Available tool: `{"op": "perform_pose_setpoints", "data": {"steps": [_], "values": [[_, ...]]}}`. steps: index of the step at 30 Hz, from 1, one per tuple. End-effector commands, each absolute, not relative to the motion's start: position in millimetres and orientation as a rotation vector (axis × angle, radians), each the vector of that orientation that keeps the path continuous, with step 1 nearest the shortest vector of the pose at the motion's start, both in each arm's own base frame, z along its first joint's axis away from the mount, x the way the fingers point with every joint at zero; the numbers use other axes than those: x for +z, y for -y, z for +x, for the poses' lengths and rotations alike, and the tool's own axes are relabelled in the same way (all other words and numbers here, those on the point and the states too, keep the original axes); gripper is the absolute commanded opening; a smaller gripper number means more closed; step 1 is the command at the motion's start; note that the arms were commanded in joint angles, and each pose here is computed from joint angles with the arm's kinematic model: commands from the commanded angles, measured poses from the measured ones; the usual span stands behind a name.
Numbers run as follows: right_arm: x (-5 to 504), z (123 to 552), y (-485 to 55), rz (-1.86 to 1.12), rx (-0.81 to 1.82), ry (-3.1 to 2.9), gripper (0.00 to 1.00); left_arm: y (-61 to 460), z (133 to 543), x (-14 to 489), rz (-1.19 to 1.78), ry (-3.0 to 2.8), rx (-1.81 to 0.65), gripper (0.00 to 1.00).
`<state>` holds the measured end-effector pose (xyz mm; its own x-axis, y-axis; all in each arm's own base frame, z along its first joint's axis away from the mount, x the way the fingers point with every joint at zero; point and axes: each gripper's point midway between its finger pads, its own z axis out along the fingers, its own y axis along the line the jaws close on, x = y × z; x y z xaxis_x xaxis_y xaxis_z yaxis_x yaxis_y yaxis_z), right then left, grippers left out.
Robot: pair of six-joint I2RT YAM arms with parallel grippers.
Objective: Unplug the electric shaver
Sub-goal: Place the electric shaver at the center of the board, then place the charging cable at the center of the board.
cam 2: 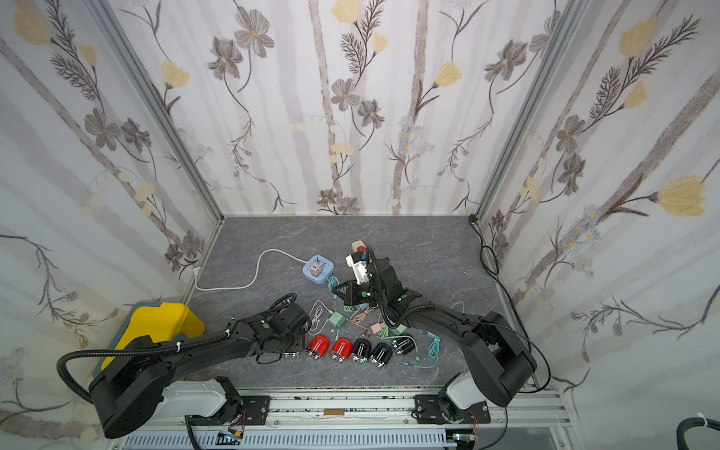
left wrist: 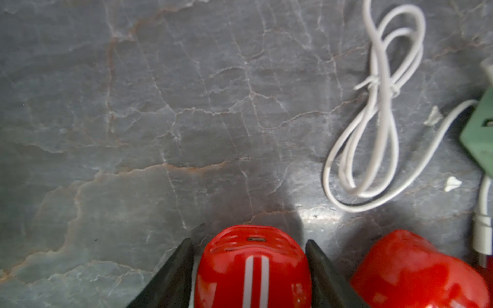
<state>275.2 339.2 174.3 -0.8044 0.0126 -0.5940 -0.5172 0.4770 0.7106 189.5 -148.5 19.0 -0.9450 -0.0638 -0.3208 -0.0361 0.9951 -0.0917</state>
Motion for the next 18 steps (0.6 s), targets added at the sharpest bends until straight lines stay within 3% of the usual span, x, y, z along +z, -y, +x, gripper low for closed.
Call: {"op": "perform_pose_setpoints", "data": {"steps": [1, 10, 13, 18], "values": [[187, 275, -346, -0.460, 1.341, -2.138, 0.00, 149, 194, 30, -0.119, -2.791, -0.201, 0.74], [187, 255, -371, -0.575, 1.404, -2.144, 0.00, 156, 234, 77, -0.209, -2.630, -0.566, 0.83], [192, 247, -385, -0.608, 1.448, -2.122, 0.00, 149, 252, 99, -0.266, -2.522, -0.626, 0.98], [197, 226, -420, -0.679, 1.551, -2.100, 0.00, 124, 277, 134, -0.375, -2.349, -0.647, 1.00]]}}
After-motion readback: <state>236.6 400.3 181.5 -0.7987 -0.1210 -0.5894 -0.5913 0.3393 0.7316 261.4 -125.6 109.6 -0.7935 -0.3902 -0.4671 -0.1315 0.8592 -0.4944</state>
